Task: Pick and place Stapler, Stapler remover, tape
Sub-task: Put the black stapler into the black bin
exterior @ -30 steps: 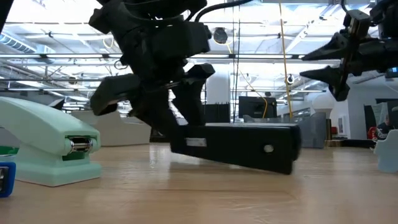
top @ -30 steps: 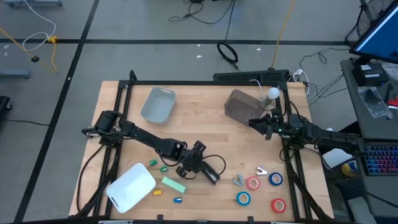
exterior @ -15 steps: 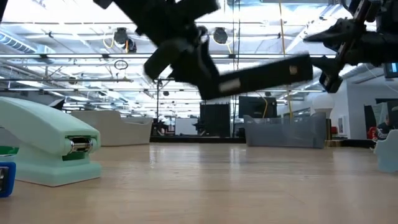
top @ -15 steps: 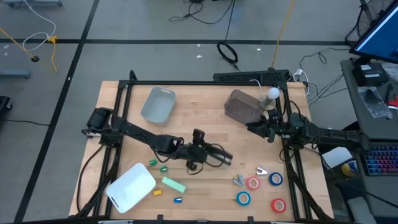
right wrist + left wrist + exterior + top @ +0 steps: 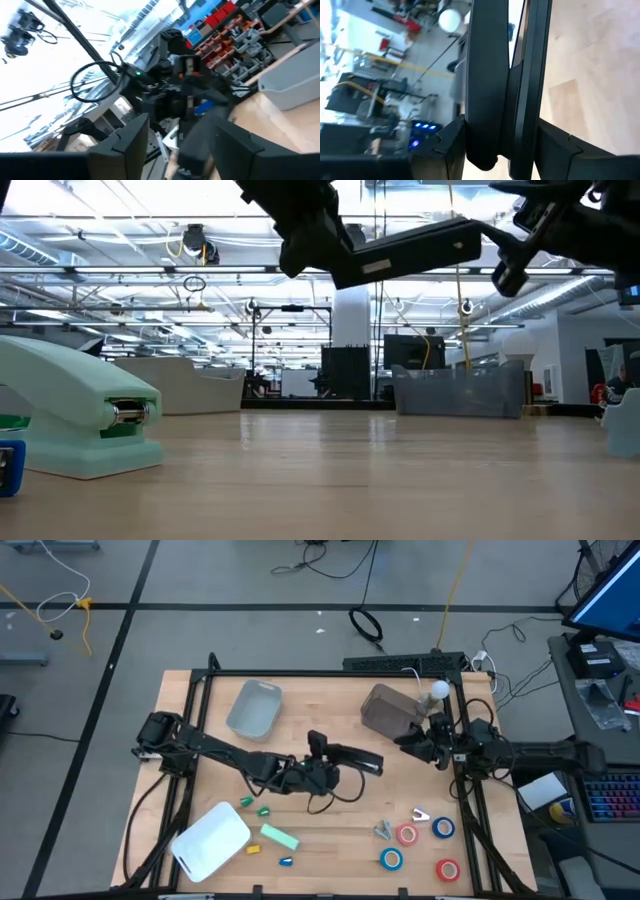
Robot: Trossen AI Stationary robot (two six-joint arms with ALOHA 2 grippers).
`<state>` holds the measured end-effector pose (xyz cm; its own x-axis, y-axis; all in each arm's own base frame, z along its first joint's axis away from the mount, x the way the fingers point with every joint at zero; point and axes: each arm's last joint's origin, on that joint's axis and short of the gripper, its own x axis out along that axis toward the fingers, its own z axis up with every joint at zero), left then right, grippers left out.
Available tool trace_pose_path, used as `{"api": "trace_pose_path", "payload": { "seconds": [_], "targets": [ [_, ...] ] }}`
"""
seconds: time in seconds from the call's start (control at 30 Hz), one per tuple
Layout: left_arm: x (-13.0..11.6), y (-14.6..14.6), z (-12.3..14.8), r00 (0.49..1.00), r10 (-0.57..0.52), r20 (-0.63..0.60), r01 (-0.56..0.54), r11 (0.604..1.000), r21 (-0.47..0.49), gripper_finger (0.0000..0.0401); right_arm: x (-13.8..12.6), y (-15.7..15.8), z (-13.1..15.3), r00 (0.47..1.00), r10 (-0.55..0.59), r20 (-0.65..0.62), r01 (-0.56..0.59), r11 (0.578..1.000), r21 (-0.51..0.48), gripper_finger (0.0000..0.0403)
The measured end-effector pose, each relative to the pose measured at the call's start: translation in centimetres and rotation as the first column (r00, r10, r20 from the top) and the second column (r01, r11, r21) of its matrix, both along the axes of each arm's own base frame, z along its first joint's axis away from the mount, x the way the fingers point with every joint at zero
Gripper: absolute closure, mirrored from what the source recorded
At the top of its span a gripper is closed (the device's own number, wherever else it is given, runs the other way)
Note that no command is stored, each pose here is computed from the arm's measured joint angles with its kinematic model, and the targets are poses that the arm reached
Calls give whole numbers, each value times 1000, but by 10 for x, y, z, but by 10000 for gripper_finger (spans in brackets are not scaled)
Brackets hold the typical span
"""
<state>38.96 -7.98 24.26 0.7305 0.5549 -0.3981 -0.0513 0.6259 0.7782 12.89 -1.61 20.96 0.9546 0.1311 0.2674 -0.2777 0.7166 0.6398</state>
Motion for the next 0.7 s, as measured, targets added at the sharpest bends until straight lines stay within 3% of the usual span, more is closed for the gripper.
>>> {"api": "trace_pose_path", "payload": {
  "seconds": [0.13,0.33,0.53,0.7],
  "targets": [
    [0,-1,0,1000,5,3,-5,1000,2,218,3,-1,4,998,-1,56,2,1000,-19,177],
    [-1,1,1,998,55,4,-55,997,55,217,8,-2,7,996,-32,86,43,991,-128,148],
    [-2,2,2,994,106,-11,-103,985,141,217,26,-5,26,997,-84,-2,79,947,-312,154],
    [-4,5,4,981,194,-24,-182,950,254,218,42,-8,50,978,-120,-170,29,887,-460,155]
  ]
}}
